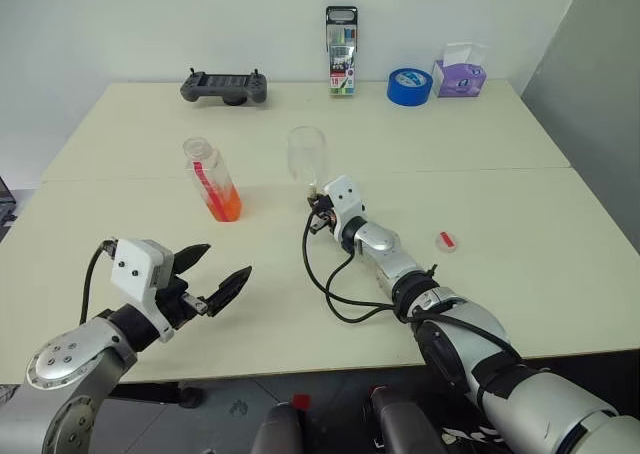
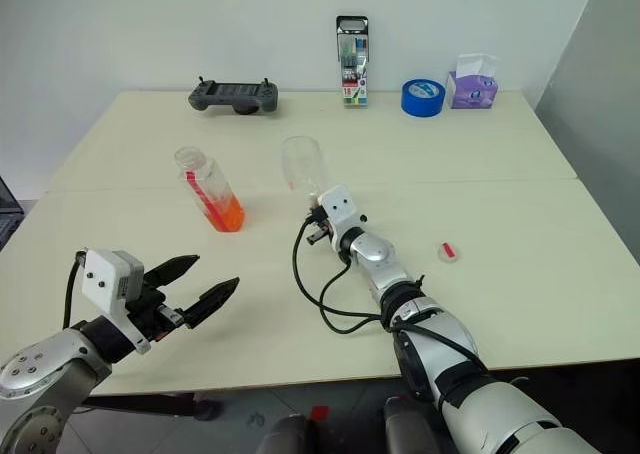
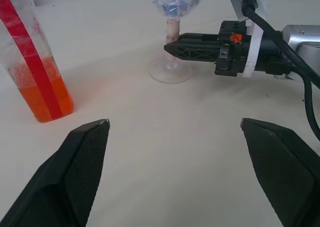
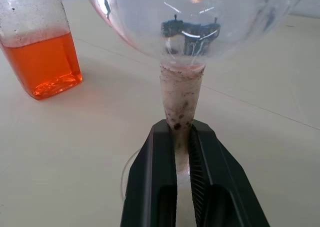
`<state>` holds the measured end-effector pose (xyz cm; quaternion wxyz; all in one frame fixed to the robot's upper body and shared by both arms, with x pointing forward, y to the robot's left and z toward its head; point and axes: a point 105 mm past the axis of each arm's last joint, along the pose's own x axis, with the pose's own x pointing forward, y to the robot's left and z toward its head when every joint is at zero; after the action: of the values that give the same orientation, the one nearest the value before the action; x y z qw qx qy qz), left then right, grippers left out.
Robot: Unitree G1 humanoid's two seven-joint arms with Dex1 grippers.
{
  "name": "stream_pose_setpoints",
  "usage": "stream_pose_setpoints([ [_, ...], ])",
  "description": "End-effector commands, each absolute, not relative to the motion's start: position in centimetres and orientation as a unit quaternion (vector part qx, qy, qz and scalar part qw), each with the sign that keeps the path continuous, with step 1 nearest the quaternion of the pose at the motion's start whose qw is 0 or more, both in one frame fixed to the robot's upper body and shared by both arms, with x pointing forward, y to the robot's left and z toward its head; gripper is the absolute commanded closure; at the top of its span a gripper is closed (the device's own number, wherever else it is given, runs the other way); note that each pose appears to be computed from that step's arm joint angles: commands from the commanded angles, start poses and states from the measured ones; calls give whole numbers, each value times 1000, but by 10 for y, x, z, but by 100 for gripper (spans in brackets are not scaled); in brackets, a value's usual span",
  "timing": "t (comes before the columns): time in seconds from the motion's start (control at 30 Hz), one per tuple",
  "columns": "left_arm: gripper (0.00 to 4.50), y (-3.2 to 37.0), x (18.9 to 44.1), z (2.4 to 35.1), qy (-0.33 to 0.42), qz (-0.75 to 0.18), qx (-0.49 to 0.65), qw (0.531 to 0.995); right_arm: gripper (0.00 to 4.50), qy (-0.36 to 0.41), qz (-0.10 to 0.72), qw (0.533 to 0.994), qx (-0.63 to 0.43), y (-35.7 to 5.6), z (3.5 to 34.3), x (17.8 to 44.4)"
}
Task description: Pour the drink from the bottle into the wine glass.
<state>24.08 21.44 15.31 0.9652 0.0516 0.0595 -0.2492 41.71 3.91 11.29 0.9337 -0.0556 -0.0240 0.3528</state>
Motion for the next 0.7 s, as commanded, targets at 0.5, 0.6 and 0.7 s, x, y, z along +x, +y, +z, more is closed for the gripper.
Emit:
stream_pose_setpoints([
  [0.5,0,226,255,156,48,-229,69,970,3,-34,372,926,-50,33,94,402],
  [0.6,0,234,260,154,38,-192,71,978,3,-57,378,922,-62,13,88,394],
  [0.7,0,244,268,156,16,-140,61,988,3,-88,398,908,-92,-21,92,373],
])
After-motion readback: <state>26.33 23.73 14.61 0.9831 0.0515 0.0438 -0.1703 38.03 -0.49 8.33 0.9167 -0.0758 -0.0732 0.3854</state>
